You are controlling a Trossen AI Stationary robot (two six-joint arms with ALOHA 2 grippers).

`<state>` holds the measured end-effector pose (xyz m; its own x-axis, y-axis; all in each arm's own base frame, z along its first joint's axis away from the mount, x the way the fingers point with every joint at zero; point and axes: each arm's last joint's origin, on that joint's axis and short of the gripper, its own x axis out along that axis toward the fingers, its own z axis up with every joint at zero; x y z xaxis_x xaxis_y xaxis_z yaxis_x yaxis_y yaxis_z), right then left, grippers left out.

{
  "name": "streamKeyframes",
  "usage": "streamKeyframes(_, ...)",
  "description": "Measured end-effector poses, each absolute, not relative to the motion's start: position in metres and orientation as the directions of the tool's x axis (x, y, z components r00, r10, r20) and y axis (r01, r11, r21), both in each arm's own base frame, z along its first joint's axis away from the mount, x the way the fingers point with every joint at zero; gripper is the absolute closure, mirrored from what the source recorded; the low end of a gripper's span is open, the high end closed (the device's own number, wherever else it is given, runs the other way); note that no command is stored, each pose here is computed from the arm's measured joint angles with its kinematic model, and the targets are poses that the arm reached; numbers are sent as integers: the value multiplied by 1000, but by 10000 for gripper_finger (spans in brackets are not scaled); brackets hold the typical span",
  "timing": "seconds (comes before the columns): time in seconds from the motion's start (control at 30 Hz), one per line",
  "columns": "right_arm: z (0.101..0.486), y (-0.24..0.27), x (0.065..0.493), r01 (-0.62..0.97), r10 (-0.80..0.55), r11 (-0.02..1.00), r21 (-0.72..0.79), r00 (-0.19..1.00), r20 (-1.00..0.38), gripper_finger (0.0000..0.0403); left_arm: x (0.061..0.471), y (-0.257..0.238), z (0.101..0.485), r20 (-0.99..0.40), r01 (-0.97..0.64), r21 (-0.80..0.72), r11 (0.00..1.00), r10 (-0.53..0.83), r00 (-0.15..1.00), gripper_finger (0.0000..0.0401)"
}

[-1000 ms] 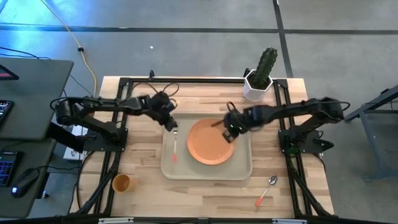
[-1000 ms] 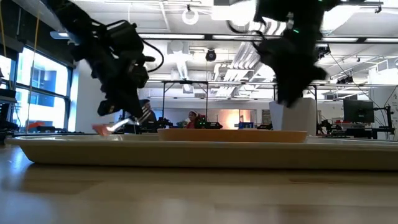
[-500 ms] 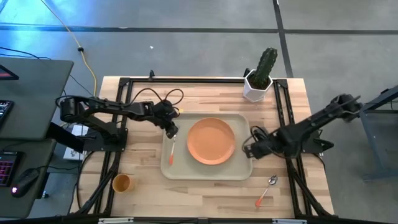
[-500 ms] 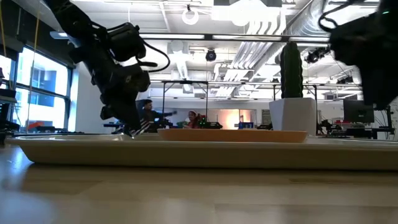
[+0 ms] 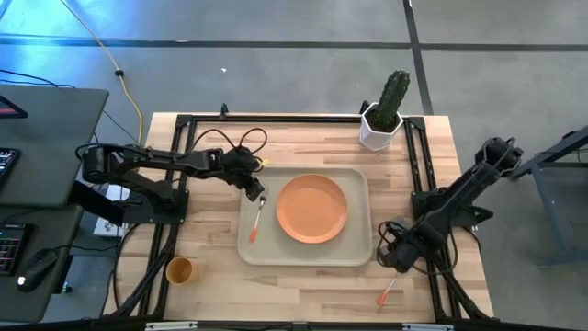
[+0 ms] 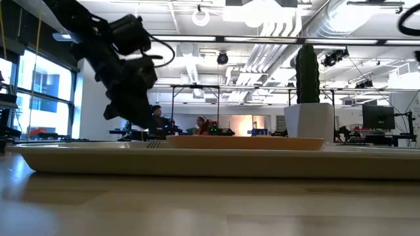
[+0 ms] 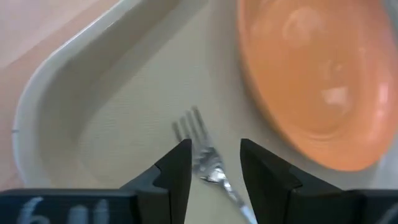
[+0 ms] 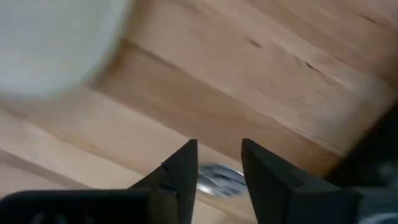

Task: Pick and place plate/cup/fork/spoon on tray
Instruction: Put the orange spoon on the light brown serving tray to the left of the orange plate

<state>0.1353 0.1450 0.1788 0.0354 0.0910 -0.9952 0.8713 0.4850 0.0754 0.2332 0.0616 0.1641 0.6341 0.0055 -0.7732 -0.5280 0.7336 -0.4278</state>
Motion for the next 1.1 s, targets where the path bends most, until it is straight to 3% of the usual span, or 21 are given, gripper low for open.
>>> streamKeyframes(0.17,176,147,126,759,100,649,50,-21,-995,241,237,52,182,-723,-475,-457,752,-3,691,270)
streamKeyframes(0.27,160,143,121,711,157,698,79,-44,-987,224,239,45,188,-708,-455,-450,769,3,706,270)
streamKeyframes(0.43,137,143,120,691,372,669,272,4,-928,218,243,30,191,-699,-419,-489,765,-56,713,270)
streamKeyframes(0.6,127,140,115,699,415,645,309,19,-910,221,244,17,191,-704,-412,-510,755,-91,704,270)
streamKeyframes(0.77,126,138,113,673,411,675,303,-1,-912,268,244,12,191,-705,-424,-524,739,-97,702,270)
streamKeyframes(0.93,128,138,112,648,443,687,329,-14,-896,375,244,14,191,-701,-438,-535,722,-90,708,270)
streamKeyframes(1.1,142,136,112,655,484,644,396,52,-874,385,249,15,196,-649,-405,-566,718,-85,756,270)
